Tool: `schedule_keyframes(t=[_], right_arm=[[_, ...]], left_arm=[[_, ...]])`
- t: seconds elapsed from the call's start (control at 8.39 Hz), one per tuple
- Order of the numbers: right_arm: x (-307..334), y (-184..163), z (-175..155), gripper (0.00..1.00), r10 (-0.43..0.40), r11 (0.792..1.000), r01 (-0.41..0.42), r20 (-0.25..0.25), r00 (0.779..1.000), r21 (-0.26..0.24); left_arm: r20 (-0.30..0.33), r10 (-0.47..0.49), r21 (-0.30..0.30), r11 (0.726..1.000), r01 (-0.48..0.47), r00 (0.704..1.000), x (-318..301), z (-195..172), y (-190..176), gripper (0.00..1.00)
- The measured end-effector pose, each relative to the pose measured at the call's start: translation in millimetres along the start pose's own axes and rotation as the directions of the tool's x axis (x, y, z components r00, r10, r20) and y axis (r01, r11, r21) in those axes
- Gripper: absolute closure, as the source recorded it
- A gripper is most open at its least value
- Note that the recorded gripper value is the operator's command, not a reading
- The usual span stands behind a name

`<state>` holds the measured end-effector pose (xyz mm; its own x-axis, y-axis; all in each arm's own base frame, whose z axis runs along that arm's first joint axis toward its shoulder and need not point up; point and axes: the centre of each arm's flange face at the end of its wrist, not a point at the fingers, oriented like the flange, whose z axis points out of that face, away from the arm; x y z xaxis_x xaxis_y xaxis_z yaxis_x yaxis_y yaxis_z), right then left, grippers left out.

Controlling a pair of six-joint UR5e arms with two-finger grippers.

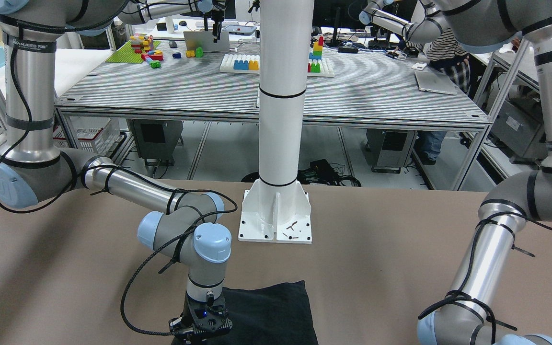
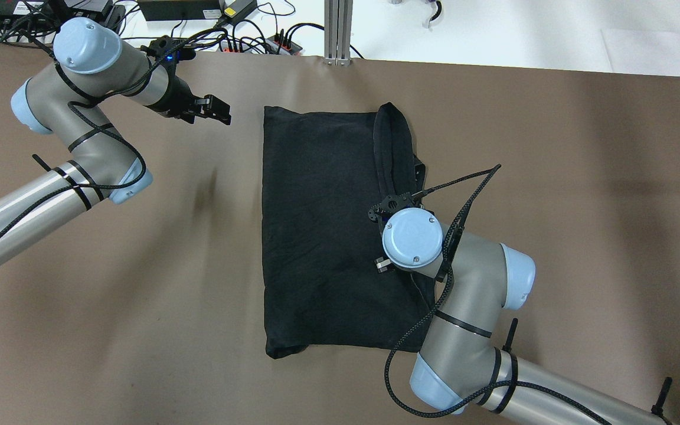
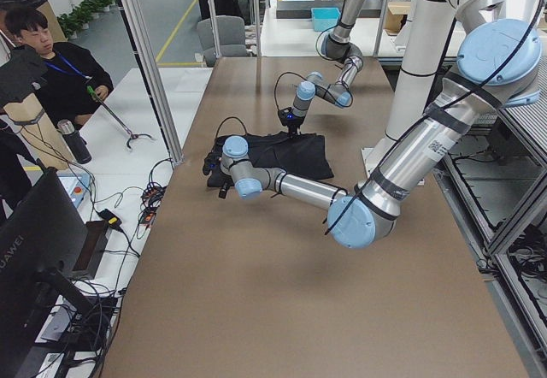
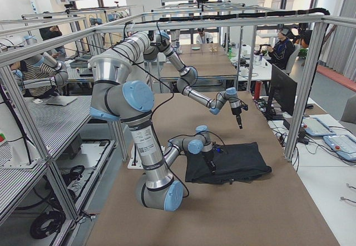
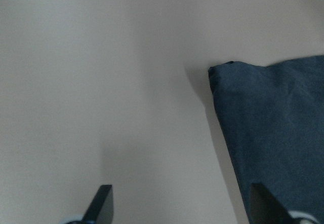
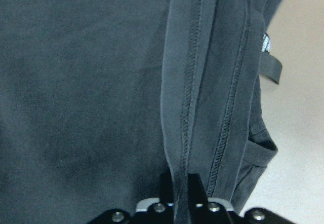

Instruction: Fold clothes

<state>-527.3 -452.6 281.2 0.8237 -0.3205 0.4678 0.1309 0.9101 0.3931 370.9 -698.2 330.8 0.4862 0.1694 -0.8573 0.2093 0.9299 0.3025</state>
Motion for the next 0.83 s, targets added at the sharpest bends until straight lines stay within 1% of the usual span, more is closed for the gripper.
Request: schedule_keyframes(t=[0.36,0.48,0.6,0.72,0.83], right_arm=[[8.3,-2.2,-1.1,0.80,0.004,1.000,-0.004,0.005,1.000,-0.004],[16.0,2.2,-1.5,0.69,0.005,1.000,-0.005,0.008,1.000,-0.009],[29.6,10.6,-3.3,0.52,-0.006,1.000,0.006,0.013,1.000,-0.013],[43.9,21.6,-1.6,0.51,-0.025,1.000,0.026,0.013,1.000,-0.019],[53.9,30.3,2.0,0.51,-0.036,0.999,0.036,0.017,0.999,-0.017]], left_arm=[[0.001,-0.001,-0.001,1.000,0.001,1.000,-0.7,0.6,0.1,0.05],[0.001,0.000,-0.001,1.000,0.000,1.000,-0.7,0.6,0.2,0.05],[0.001,0.001,-0.002,1.000,-0.001,1.000,-0.2,0.9,0.5,0.05],[0.000,0.001,-0.001,1.000,-0.001,1.000,0.1,0.8,0.6,0.05],[-0.001,0.002,-0.001,1.000,-0.002,1.000,0.8,0.6,0.9,0.05]])
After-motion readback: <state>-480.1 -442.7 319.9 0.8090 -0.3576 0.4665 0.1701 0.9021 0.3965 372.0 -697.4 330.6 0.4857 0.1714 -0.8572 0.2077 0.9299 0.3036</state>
